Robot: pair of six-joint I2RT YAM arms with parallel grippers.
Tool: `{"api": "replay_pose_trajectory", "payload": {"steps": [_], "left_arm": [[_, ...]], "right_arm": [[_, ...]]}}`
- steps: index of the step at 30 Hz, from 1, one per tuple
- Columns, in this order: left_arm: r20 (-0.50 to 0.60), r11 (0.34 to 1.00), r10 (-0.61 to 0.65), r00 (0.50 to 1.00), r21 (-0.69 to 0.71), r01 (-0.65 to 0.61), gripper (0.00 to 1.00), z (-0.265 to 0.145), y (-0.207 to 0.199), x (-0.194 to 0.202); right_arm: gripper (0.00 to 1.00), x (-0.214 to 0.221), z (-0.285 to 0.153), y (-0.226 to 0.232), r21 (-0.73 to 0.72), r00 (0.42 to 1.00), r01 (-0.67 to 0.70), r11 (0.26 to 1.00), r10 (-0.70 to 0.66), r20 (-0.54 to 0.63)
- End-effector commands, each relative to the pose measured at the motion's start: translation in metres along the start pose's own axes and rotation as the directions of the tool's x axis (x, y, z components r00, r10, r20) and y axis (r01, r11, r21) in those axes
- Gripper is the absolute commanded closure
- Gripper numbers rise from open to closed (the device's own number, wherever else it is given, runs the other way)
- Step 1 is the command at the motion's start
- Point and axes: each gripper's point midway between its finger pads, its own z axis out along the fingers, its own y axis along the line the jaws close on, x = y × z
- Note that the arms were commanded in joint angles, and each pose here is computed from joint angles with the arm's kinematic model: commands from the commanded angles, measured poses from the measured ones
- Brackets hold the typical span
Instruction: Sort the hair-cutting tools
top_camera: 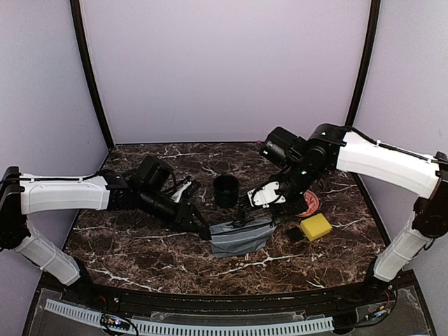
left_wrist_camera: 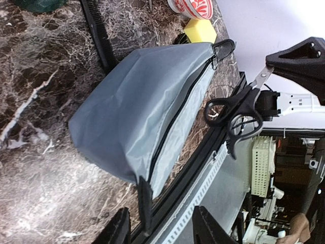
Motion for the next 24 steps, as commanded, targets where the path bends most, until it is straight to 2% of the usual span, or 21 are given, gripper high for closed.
{"api": "replay_pose_trajectory", "payload": {"steps": [1, 12, 24], "left_arm": [[0.002, 0.996, -0.076, 0.997, 0.049, 0.076, 0.59, 0.012, -0.006, -0.003], [-0.032, 0.995, -0.09, 0.995, 0.032, 0.091, 0.82, 0.022, 0.0, 0.004], [-0.018, 0.995, -0.094, 0.995, 0.038, 0.095, 0.85, 0.016, -0.002, 0.007]], "right_arm": [[1.0, -0.005, 0.005, -0.005, 0.001, 1.0, -0.016, 1.0, 0.016, -0.015], [1.0, -0.011, 0.021, -0.011, 0.023, 0.999, 0.023, 0.999, -0.022, -0.04], [1.0, -0.035, 0.041, -0.013, 0.038, 0.995, 0.096, 0.995, -0.095, -0.043]]}}
